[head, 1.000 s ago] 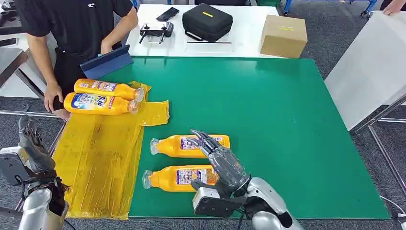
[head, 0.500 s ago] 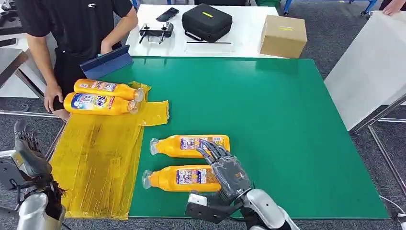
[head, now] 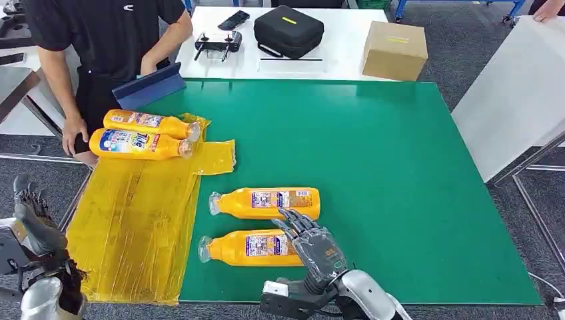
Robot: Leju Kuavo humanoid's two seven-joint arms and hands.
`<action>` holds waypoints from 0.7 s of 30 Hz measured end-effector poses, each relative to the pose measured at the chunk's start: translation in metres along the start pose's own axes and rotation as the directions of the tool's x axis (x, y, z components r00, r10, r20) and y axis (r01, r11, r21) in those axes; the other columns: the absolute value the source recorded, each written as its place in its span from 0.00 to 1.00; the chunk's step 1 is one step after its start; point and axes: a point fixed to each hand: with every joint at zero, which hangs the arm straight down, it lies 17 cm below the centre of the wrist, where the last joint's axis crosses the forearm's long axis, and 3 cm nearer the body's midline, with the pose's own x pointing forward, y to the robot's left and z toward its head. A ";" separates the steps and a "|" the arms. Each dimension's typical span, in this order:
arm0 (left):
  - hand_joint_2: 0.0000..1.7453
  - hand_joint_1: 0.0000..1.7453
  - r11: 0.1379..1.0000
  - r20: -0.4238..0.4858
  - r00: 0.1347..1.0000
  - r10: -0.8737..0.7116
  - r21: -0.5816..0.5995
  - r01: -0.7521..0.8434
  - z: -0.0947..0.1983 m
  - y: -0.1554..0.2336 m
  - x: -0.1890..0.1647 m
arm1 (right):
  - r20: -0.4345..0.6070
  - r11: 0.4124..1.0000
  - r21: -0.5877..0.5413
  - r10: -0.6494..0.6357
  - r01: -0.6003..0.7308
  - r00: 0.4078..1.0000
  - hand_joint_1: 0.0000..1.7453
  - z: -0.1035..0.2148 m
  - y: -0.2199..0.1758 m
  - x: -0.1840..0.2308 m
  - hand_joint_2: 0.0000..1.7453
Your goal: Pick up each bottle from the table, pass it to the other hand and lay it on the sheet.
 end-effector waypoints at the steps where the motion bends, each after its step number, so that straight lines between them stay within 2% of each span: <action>1: 0.00 0.00 1.000 0.001 1.000 0.000 0.000 0.000 0.000 0.000 0.000 | -0.003 1.000 0.006 -0.003 0.003 1.000 0.00 0.000 0.002 -0.001 1.00; 21: 0.00 0.00 1.000 0.017 1.000 0.005 -0.006 -0.005 -0.006 -0.005 0.007 | -0.087 0.993 0.117 -0.008 0.018 0.996 0.00 -0.012 0.034 -0.041 1.00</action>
